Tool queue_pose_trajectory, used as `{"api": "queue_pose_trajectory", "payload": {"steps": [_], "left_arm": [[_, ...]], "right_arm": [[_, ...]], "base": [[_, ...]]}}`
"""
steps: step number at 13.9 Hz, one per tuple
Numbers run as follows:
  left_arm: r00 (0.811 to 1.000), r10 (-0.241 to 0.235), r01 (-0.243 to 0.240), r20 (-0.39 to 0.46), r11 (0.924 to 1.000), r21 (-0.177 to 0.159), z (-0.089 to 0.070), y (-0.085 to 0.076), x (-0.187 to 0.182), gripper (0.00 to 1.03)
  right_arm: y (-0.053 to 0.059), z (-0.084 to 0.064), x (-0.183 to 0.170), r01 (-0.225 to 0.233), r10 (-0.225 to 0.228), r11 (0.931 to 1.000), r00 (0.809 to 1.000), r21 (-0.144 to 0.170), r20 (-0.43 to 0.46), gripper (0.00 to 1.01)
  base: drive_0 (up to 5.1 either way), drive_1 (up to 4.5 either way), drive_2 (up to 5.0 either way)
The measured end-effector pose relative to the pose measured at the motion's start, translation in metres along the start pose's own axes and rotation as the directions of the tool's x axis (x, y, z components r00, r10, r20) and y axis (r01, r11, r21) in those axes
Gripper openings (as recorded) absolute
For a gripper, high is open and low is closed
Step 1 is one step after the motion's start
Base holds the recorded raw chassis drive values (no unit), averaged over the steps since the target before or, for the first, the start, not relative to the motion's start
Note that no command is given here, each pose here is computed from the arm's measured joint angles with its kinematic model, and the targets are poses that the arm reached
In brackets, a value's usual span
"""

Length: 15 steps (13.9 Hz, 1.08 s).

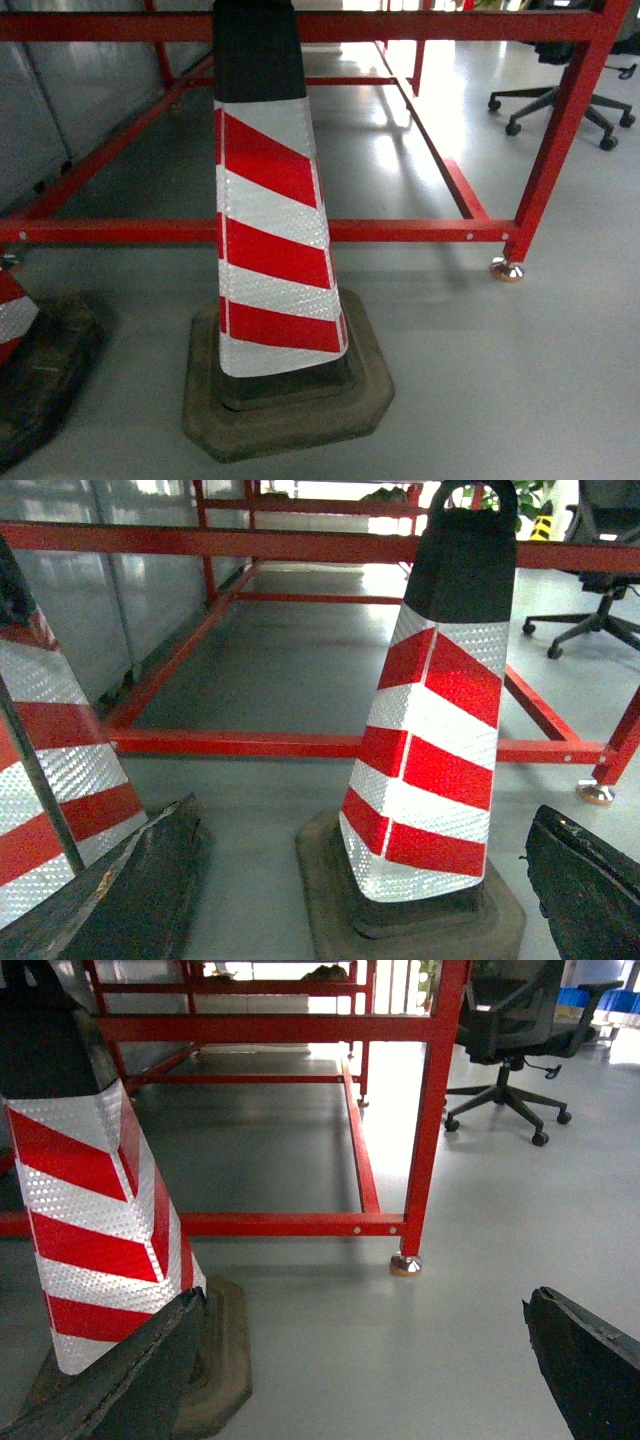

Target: Pick blue part to blue bin on bottom shelf

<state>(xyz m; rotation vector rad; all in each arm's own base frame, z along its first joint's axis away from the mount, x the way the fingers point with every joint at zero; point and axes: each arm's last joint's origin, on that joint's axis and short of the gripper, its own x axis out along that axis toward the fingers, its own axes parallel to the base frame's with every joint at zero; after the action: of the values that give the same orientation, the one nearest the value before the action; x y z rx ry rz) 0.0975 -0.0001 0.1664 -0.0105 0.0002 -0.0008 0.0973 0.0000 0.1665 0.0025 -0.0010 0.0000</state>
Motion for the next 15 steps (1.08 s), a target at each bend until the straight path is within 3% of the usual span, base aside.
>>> {"api": "queue_pose_trajectory", "payload": {"steps": [15], "left_arm": [[1.0, 0.0, 0.0, 0.0, 1.0, 0.0, 0.0, 0.0, 0.0, 0.98]], "right_arm": [[0.0, 0.0, 0.0, 0.0, 0.0, 1.0, 1.0, 0.0, 0.0, 0.98]], "base": [[0.0, 0.0, 0.0]]}}
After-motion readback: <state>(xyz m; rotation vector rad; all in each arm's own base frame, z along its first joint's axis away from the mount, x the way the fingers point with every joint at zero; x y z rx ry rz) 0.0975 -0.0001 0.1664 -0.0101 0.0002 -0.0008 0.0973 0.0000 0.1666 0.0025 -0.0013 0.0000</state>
